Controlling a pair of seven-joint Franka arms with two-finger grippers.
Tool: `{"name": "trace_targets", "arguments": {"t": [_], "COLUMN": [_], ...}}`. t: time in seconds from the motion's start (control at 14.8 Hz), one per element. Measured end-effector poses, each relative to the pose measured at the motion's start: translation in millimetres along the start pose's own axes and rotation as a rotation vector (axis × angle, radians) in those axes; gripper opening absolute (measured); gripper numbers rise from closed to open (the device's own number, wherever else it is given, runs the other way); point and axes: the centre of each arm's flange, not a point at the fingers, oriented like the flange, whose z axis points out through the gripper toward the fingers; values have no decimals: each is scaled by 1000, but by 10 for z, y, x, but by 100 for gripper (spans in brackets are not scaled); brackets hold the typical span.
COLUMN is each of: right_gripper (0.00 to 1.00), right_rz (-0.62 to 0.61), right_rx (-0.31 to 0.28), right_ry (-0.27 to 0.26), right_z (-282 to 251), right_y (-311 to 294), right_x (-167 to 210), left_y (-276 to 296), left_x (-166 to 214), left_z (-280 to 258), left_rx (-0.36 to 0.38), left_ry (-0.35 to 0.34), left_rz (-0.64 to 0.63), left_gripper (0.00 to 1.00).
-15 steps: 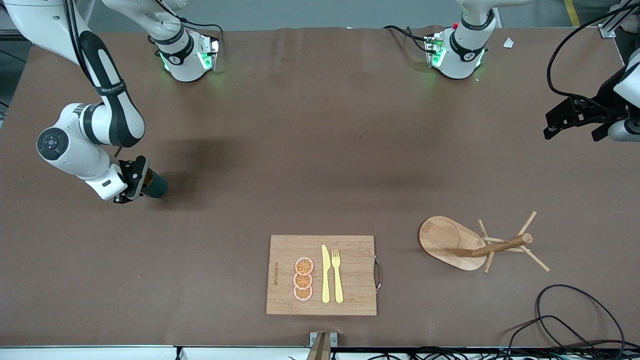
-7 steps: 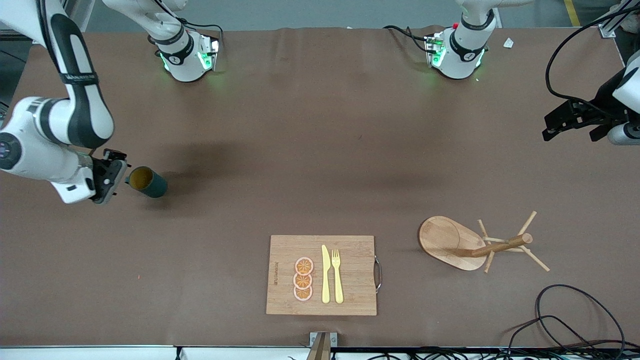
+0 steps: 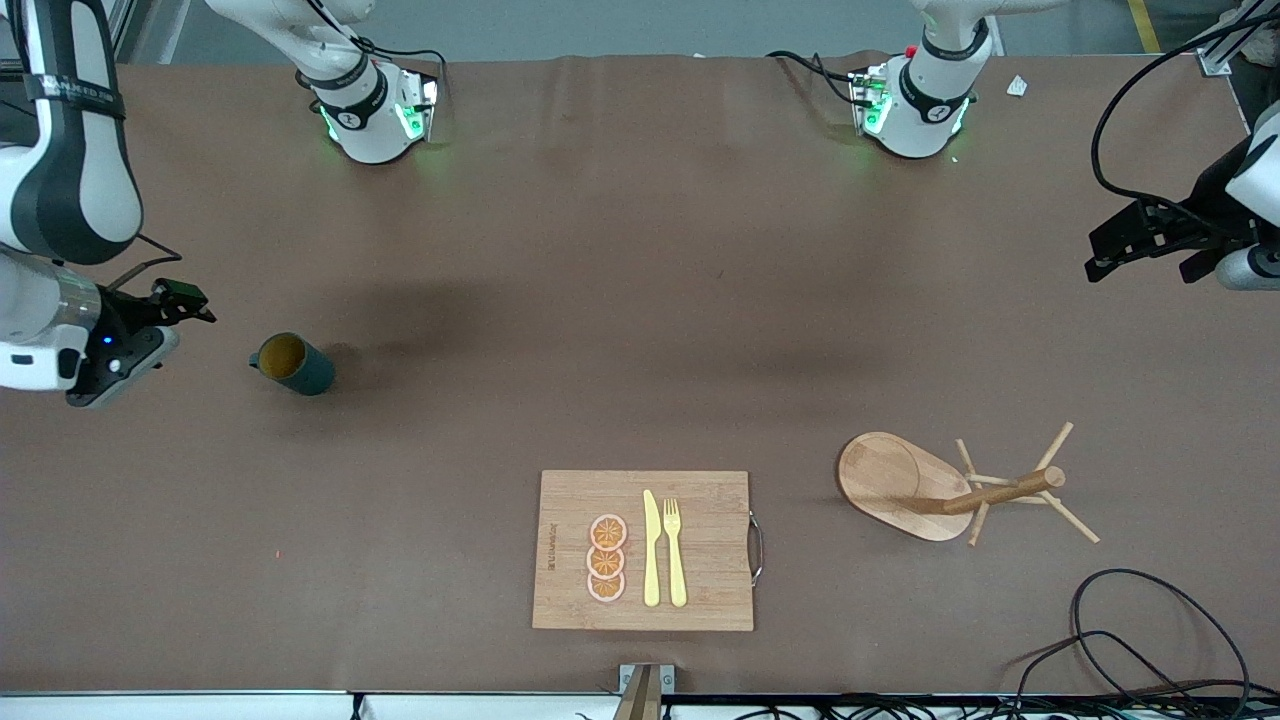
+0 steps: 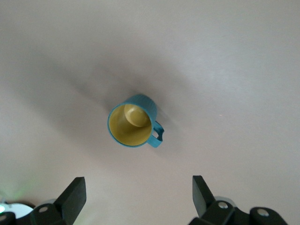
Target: Transfer cup from left to right arm and place
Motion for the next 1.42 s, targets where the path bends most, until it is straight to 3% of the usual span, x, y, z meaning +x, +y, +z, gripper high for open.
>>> {"name": "trace_targets", "arguments": {"t": [0.95,1.22,1.42], "right_gripper": [100,100,100], "right_rz": [598,623,621], "right_rx": [-20,-29,1], "right_ry": [34,49,-7], "right_z": [-1428,-1694,-1644], "right_y": [-191,-298,-365], "right_x": [-99,-108,-136], "left_y": [0,0,-1], "left_x": [0,1,2], "left_z": [-1,0,2], "left_rx": [0,0,0], "left_ry": [0,0,0], "left_rz": [0,0,0], "left_gripper": [100,100,100]}}
